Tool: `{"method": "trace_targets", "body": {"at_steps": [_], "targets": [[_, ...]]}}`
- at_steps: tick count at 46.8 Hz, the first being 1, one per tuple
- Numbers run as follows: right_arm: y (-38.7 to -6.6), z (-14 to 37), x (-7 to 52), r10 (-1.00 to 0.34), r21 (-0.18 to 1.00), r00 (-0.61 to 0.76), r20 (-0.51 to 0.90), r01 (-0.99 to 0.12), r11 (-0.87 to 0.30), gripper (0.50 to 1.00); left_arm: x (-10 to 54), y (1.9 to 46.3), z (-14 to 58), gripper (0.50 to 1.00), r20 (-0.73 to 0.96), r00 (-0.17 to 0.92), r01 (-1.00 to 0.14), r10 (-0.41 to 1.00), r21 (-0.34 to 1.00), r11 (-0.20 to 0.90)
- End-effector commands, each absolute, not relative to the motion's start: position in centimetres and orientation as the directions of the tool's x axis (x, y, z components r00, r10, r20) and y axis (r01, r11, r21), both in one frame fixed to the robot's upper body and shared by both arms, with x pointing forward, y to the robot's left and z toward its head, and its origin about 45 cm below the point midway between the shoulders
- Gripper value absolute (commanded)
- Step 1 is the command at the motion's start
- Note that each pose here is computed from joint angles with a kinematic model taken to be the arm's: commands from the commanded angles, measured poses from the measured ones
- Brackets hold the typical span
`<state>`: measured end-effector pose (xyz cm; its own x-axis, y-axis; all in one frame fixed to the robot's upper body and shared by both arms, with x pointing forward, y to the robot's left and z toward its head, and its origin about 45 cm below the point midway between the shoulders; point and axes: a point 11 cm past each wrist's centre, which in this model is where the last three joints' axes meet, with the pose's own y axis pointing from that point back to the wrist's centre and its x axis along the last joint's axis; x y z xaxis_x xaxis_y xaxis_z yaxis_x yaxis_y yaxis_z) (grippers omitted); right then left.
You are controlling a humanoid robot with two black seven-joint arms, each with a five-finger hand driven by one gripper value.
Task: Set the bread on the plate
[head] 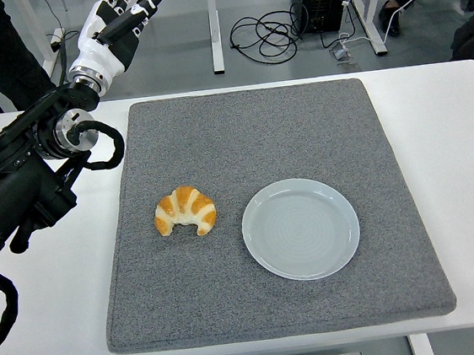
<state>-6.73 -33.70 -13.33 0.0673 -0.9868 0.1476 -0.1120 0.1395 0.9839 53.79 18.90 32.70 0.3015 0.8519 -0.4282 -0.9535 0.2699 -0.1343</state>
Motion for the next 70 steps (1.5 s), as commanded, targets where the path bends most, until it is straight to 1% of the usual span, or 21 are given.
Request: {"method": "trace_targets", "body": {"at_steps": [1, 45, 60, 66, 70], "targets": [[-33.7, -13.3, -6.7, -0.987, 0.984, 0.068, 0.147, -0.112, 0.139, 1.000, 53.8, 18.8, 32.7, 0.977, -0.427, 0.303, -0.953, 0.852, -0.133, 0.272], [-33.7, -13.3, -6.7, -0.987, 0.984, 0.067, 0.148, -0.112, 0.140, 1.000, 53.8, 18.6, 33.0, 0.977, -0.416, 0.307, -0.952, 0.856, -0.137, 0.275], [-33.7, -13.3, -6.7, -0.987, 0.984, 0.067, 0.148, -0.112, 0.140, 1.000, 53.8, 18.3, 33.0, 0.978, -0.388, 0.319, -0.948, 0.865, -0.137, 0.288], [-33.7, -13.3, -6.7, -0.987, 0.984, 0.068, 0.147, -0.112, 0.139, 1.000, 53.4, 17.2, 33.7, 0.977, -0.380, 0.362, -0.932, 0.852, -0.153, 0.328], [-33.7, -13.3, -6.7, -0.987, 0.984, 0.068, 0.147, -0.112, 0.139, 1.000, 52.6, 17.8, 34.9, 0.978, -0.342, 0.398, -0.917, 0.851, -0.168, 0.361]]}}
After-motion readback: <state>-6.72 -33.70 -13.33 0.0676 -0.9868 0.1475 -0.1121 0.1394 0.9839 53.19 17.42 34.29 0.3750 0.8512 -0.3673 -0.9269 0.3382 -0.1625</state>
